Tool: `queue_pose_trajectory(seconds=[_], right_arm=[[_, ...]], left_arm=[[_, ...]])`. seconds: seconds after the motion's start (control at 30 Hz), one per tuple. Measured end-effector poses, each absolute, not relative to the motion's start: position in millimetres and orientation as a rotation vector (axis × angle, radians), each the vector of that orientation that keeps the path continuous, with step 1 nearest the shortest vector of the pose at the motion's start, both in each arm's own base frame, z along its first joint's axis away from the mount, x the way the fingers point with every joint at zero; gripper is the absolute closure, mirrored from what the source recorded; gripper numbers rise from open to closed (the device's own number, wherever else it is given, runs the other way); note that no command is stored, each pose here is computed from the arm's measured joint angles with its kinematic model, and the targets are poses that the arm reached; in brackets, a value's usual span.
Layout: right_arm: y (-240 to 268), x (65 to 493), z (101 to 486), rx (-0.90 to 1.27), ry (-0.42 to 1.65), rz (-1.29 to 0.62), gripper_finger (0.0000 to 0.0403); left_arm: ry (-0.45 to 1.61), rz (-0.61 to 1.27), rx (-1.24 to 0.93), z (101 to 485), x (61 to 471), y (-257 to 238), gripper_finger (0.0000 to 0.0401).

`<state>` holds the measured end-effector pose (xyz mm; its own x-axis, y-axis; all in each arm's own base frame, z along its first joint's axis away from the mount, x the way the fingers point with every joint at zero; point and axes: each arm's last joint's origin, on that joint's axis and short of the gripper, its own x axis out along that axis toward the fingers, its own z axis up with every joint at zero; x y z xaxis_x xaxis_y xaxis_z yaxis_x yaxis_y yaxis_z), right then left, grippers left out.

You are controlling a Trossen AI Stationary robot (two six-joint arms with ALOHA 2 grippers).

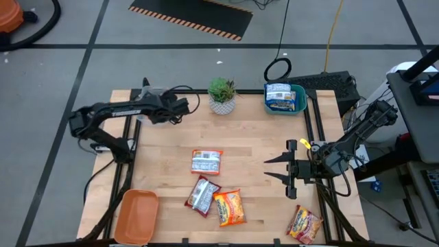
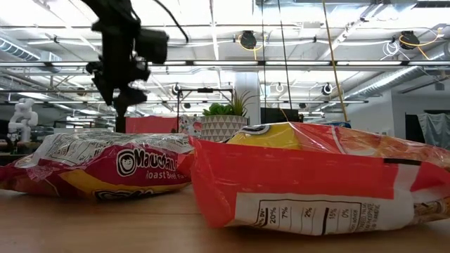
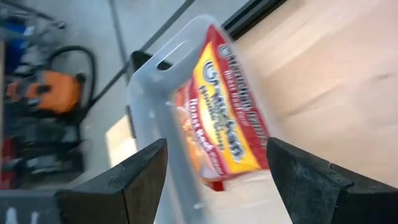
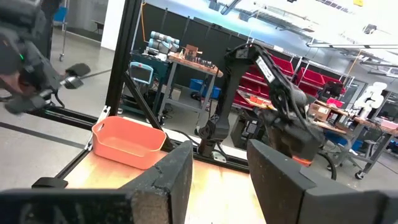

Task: Sort Maruchan noodles
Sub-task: Put the left red noodle pack into the transparent bin

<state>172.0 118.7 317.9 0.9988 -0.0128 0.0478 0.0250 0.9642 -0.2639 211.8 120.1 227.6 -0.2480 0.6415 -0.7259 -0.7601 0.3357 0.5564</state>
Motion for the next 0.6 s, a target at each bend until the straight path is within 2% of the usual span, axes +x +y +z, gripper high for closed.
queue_pose_trajectory(seconds=[0.33, 0.6], right_arm=[[119, 172, 318, -0.266, -0.046, -0.019, 0.0257], [118, 172, 318, -0.185, -0.05, -0.03, 0.0257]], left_arm=[[0.997, 1.074, -0.153, 264, 217, 64, 0.0123], [0.936, 0.887, -0.089, 267, 227, 16, 0.0123]])
